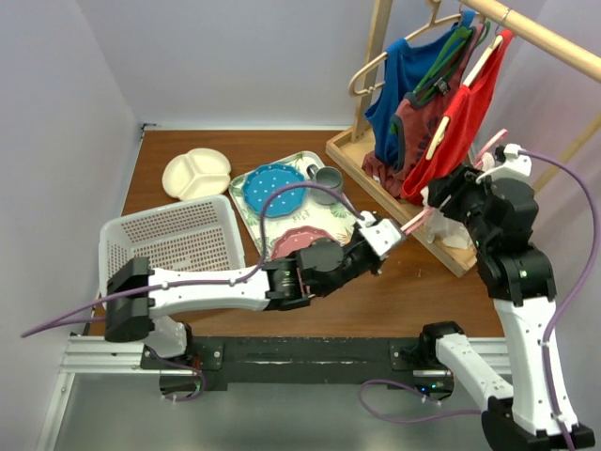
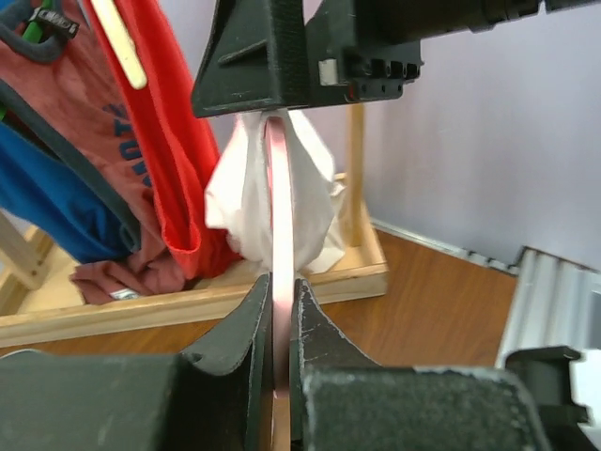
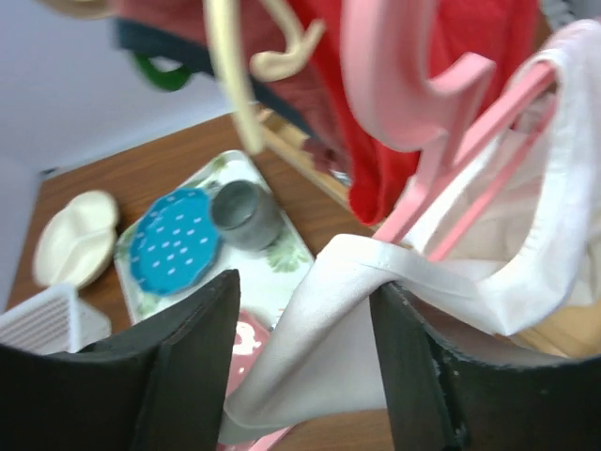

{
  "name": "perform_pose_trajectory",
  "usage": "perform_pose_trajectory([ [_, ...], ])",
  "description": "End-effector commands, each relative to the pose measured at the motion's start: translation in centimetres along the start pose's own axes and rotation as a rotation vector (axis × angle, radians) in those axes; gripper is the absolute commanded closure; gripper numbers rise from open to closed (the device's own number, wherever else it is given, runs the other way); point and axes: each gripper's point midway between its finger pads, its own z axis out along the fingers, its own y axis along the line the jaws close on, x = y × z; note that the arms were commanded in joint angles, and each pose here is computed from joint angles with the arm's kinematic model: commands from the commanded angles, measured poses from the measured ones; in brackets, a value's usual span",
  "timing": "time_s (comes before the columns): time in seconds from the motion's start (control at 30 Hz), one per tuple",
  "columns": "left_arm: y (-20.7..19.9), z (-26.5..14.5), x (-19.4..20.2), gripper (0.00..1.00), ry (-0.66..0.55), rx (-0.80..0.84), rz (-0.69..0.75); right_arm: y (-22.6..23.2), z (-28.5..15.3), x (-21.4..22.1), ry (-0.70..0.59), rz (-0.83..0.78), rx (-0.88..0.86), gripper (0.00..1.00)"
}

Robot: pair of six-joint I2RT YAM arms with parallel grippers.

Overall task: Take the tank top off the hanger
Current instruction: Pick up the hanger from the clothesline, then remove the tank top from the hanger.

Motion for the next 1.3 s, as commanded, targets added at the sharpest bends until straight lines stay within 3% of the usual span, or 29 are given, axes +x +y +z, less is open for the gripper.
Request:
perform_pose_trajectory([
  [0.0, 0.7, -2.9, -4.6, 1.00, -0.133, 0.039, -0.176, 4.1, -3.5, -1.7, -0.089, -0.137, -0.275, 0.36],
  [0.2, 2.5, -5.6, -4.1, 1.00, -0.153, 0.032, -0.253, 6.8, -6.6, -2.5, -0.085, -0.156, -0.433, 0.29],
  [0.4, 4.3, -7.5, -4.3, 1.00, -0.182, -0.008, -0.277, 8.2, -7.4, -1.5, 0.038, -0.162, -0.502, 0.19],
  [0.57, 5.5, -8.5, -4.8, 1.00, -0.195, -0.026, -0.293, 6.7, -8.1, -1.3, 0.069, -0.194, -0.423, 0.19],
  [0.67, 5.4, -9.2, -5.0, 1.00, -0.217, 0.005, -0.293, 6.7, -7.7, -1.8, 0.011, -0.189, -0.426, 0.22],
  [0.8, 5.3, -10.1, -5.2, 1.00, -0.231, 0.025, -0.292, 6.8, -6.7, -3.3, -0.078, -0.155, -0.411, 0.35],
  [0.93, 5.6, -11.5, -5.3, 1.00, -0.261, 0.034, -0.310, 5.8, -3.7, -3.5, -0.101, -0.174, -0.330, 0.36],
  [1.27, 5.3, -12.8, -5.2, 1.00, -0.301, 0.075, -0.315, 9.4, -0.7, -2.4, -0.121, -0.172, -0.544, 0.34],
])
